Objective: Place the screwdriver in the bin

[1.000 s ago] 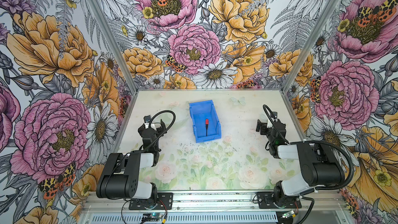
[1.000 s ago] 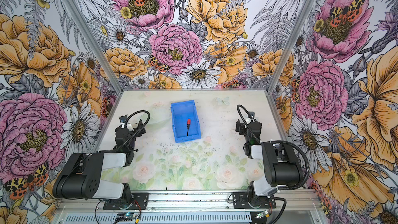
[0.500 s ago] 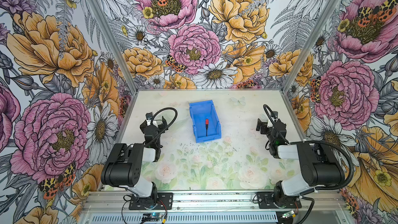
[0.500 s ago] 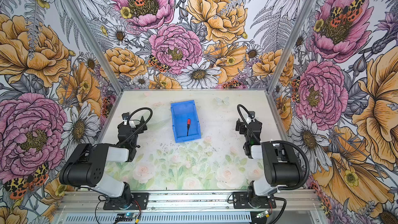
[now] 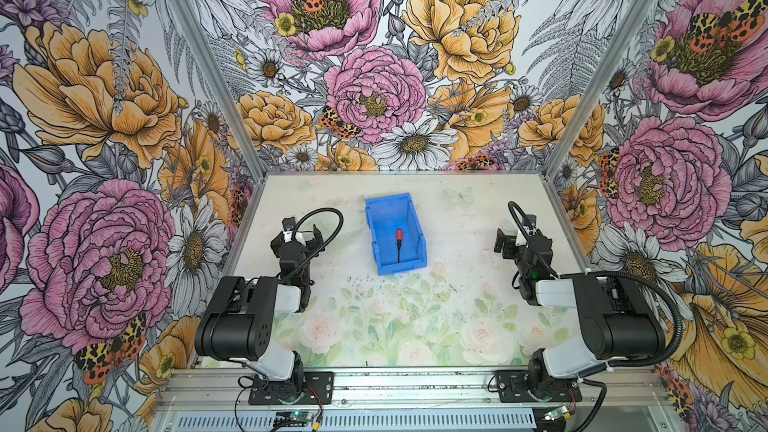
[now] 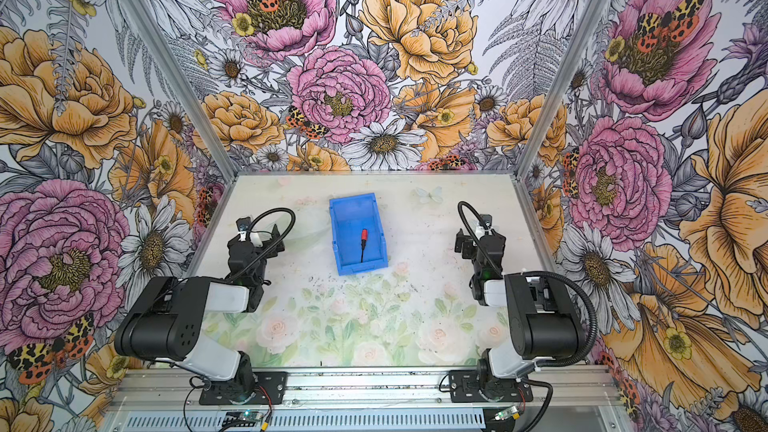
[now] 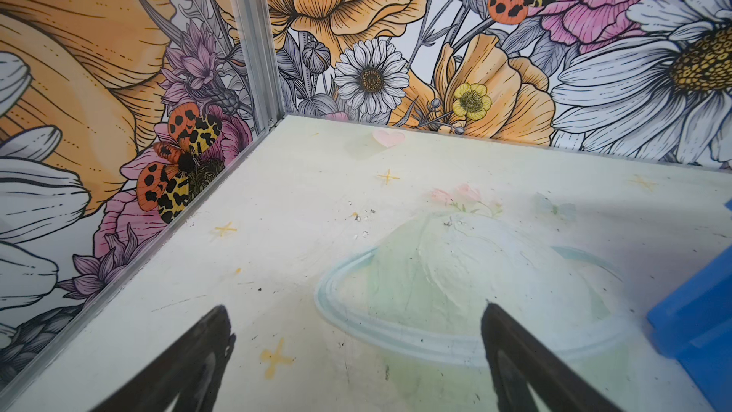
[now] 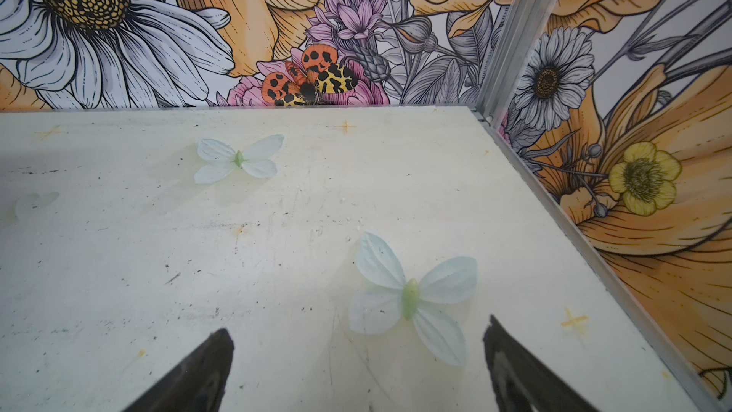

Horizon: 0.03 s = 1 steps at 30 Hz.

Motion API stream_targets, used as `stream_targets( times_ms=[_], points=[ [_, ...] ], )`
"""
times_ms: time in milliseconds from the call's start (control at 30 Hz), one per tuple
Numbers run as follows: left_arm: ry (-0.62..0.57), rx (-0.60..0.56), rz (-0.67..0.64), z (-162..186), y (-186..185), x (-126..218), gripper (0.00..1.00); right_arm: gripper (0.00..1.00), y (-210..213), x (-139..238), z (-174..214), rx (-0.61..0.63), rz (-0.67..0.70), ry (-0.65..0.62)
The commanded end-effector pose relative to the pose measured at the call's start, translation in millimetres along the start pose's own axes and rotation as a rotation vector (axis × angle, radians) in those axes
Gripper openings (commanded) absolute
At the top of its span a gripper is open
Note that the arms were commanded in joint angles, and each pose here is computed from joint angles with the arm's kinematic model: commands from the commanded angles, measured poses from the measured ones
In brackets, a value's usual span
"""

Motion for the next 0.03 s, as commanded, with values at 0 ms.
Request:
stream_targets(
  times_ms=[0],
  points=[
    [-0.012, 0.002, 0.017, -5.3, -1.2, -2.7, 0.99, 1.0, 1.7, 0.8, -10.8, -0.014, -0.011, -0.046]
  ],
)
Point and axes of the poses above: each gripper's point midway between its finger pads, its own x axis back along the fingers, its own y axis along the line the jaws close on, z = x × y, the point moved 2 cm from there along x, back along the fingers, and after that the axes turned 1 degree about -x, right-handed, at the moved point
